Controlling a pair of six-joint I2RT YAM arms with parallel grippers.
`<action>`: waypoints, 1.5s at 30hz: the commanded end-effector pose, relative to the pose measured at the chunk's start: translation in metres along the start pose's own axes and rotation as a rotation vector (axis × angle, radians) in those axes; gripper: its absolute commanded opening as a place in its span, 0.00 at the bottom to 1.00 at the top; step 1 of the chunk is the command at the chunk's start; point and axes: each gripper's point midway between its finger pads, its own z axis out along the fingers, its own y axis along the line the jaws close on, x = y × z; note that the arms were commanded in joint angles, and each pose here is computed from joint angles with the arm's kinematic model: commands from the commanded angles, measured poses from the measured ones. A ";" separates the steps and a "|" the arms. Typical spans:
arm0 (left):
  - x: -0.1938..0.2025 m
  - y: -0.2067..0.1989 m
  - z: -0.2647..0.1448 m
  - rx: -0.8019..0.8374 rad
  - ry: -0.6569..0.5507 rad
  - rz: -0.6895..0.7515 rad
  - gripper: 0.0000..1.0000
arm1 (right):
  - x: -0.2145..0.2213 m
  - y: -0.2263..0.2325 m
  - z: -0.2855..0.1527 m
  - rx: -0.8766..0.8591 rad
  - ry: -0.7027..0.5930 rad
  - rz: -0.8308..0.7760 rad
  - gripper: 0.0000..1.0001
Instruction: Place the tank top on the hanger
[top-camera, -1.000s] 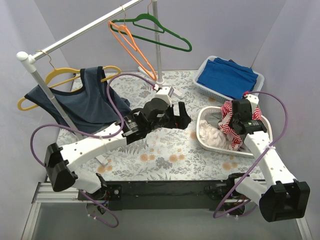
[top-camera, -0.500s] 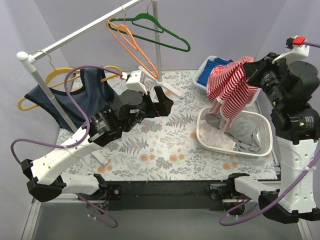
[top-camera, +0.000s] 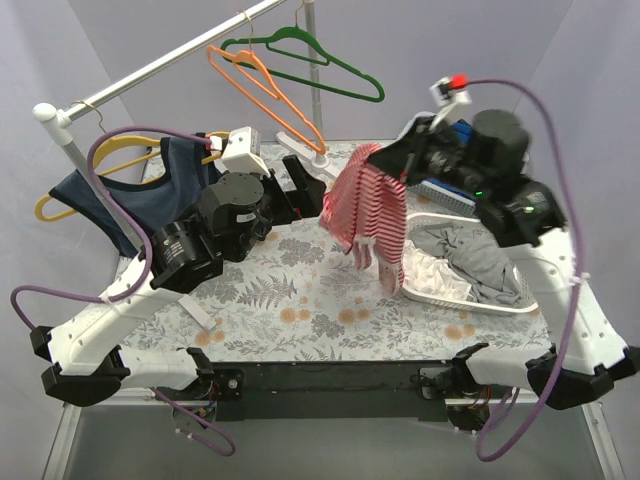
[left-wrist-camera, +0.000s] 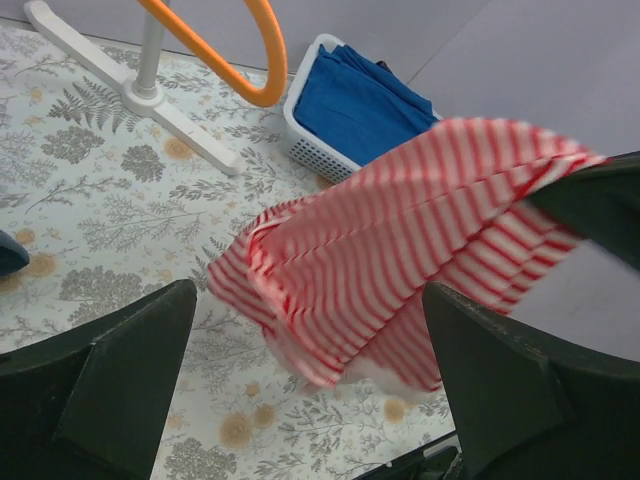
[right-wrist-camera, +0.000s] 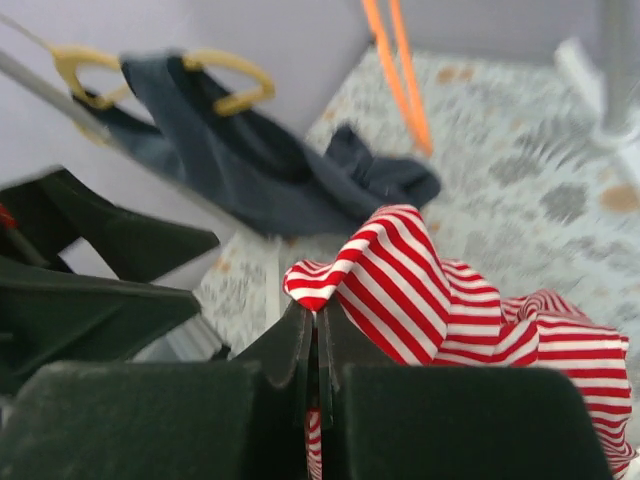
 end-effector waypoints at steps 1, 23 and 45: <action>-0.004 0.019 -0.010 -0.071 0.001 -0.003 0.98 | 0.087 -0.031 0.083 0.013 0.138 0.025 0.01; 0.285 0.124 -0.014 -0.195 0.687 -0.063 0.92 | 0.317 -0.131 -0.026 0.225 0.596 -0.074 0.60; 0.366 0.153 0.034 -0.268 0.693 -0.071 0.54 | 0.400 -0.183 -0.072 0.498 0.825 -0.252 0.60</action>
